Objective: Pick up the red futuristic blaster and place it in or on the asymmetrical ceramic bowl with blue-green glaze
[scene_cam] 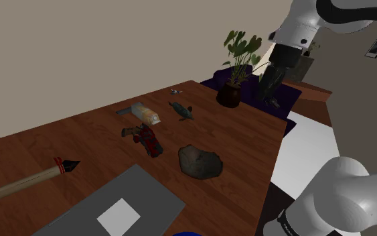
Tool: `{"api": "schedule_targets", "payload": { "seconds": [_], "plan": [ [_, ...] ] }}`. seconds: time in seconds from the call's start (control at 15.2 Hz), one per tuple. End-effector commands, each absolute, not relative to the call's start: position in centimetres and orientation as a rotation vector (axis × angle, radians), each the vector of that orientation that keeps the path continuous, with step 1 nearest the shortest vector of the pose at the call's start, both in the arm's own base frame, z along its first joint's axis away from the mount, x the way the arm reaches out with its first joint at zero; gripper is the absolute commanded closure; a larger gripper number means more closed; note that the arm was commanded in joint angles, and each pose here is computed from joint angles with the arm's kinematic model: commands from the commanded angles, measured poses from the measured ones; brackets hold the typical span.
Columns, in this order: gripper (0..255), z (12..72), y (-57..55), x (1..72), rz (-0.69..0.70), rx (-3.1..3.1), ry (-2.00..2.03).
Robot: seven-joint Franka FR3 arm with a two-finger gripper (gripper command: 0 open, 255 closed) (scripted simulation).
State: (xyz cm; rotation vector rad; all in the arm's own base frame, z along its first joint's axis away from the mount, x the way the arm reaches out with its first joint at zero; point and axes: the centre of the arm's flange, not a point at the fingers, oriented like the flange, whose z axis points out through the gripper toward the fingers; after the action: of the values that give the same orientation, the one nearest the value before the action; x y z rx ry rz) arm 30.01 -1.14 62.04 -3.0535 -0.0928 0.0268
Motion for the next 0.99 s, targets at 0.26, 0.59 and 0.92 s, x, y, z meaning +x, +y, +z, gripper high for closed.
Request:
{"api": "schedule_targets", "payload": {
  "seconds": [0.26,0.59,0.92],
  "plan": [
    [0,58.9,-0.6,34.2,0.015,-3.055,-0.21],
    [0,55.1,0.5,39.4,0.001,-3.051,-0.357],
    [0,51.3,2.1,44.5,-0.013,-3.039,-0.503]
  ]
}}
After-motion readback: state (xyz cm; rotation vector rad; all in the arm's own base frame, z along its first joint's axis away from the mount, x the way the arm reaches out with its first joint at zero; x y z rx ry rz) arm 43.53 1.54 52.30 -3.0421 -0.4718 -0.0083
